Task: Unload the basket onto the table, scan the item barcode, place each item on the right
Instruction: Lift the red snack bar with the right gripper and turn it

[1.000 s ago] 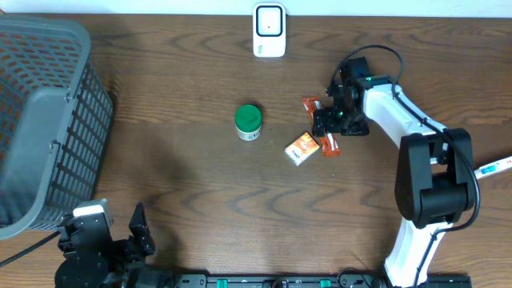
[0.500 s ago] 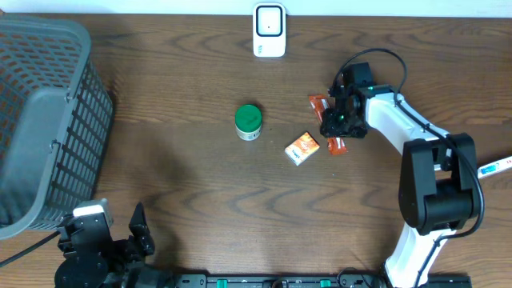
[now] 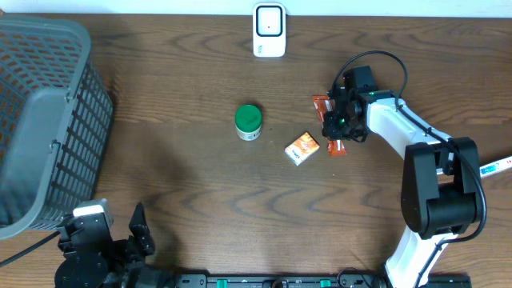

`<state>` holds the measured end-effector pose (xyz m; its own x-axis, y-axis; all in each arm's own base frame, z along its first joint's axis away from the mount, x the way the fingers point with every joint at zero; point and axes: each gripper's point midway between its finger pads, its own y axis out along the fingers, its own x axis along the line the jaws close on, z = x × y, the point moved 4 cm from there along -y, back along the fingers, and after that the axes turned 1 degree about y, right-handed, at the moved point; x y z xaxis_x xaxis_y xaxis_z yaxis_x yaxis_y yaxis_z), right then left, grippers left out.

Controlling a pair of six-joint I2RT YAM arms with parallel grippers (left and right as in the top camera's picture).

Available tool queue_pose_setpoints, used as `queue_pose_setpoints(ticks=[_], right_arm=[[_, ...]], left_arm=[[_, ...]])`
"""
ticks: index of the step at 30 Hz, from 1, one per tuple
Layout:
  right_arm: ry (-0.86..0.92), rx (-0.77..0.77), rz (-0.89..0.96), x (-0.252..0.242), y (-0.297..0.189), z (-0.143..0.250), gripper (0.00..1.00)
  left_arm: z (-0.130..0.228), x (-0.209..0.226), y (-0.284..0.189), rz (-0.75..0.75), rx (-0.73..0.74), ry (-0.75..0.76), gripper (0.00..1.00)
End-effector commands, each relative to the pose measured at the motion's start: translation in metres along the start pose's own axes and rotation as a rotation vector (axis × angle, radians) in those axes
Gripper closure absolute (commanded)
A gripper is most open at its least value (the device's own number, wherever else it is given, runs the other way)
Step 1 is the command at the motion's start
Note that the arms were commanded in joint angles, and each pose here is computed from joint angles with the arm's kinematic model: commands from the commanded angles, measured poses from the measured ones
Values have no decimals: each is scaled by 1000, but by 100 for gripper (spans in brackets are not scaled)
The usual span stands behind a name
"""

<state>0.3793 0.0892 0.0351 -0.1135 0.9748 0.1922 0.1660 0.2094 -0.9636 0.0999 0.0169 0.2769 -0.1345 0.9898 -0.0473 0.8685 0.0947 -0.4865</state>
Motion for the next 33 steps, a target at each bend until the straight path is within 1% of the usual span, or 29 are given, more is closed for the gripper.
queue_pose_setpoints(ticks=[1,5,11,16,18,25,30,33], right_arm=[[-2,200,33,-13,44,50,90],[-76,182,37,-12,38,38,92],[-172,156,30,-5,16,12,93],[-239,133,22,6,-3,-8,92],[-296,131,7,15,-11,-14,91],[-406,128,-7,49,-26,-22,91],[-483,182,8,69,-26,-8,92],[-518,214,47,76,-25,0,95]], left_arm=[[2,-1,2,0,12,1,15],[2,-1,2,0,12,1,15],[2,-1,2,0,12,1,15],[2,-1,2,0,12,1,15],[2,-1,2,0,12,1,15],[2,-1,2,0,12,1,15],[2,-1,2,0,12,1,15],[2,-1,2,0,12,1,15]])
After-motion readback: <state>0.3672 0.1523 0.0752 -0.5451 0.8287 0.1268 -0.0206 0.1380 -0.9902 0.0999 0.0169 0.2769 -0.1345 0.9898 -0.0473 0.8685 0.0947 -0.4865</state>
